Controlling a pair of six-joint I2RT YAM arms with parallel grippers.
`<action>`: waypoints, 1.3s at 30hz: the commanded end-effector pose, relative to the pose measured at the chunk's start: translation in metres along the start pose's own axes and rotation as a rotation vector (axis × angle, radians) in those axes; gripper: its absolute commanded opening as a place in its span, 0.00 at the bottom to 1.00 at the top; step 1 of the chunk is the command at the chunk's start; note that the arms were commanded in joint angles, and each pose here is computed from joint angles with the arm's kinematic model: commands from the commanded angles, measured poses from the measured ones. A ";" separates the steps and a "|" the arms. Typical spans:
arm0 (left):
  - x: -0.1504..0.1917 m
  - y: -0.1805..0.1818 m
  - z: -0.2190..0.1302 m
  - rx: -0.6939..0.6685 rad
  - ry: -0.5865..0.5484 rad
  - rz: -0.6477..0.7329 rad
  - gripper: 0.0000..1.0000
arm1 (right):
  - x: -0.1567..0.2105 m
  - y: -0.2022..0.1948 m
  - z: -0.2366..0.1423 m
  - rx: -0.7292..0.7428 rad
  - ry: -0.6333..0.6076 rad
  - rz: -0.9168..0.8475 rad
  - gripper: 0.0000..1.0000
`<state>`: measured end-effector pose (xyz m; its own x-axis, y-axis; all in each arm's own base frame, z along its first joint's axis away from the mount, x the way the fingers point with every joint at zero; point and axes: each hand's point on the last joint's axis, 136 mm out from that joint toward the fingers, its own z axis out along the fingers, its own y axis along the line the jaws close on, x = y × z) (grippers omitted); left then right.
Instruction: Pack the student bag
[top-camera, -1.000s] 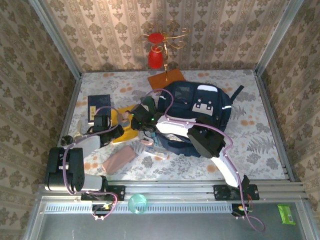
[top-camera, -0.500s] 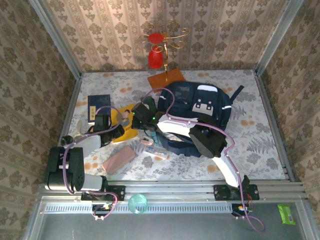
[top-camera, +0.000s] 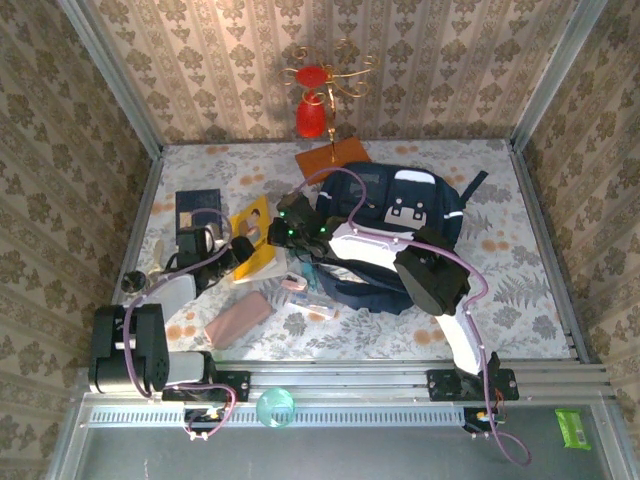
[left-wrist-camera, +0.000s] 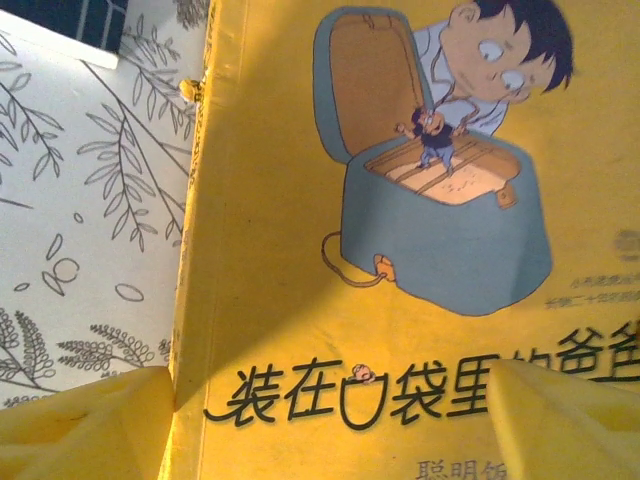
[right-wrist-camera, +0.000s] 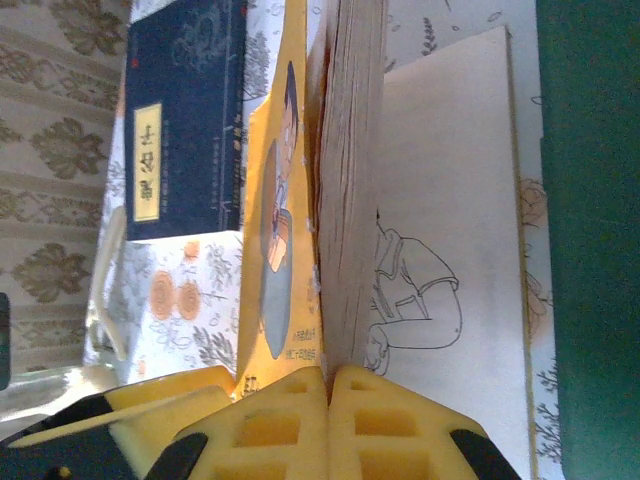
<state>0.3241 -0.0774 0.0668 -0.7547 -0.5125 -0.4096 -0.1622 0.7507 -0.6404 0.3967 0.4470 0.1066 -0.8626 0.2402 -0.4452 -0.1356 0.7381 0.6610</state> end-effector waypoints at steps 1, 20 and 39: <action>-0.008 -0.023 -0.007 0.162 -0.005 -0.086 0.85 | -0.032 0.058 -0.034 -0.201 -0.067 0.034 0.00; -0.009 0.012 -0.006 0.113 -0.009 -0.291 0.92 | -0.043 0.056 -0.035 -0.290 -0.056 0.158 0.00; -0.026 -0.036 -0.013 0.310 -0.015 -0.198 0.64 | -0.021 0.010 -0.019 -0.195 0.000 0.169 0.00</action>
<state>0.3358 -0.0813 0.0820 -0.7236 -0.6628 -0.1924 -0.2039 0.4716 -0.8579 0.4044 0.4366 0.1114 -0.8879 0.3569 -0.2902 -0.0263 0.5906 0.8065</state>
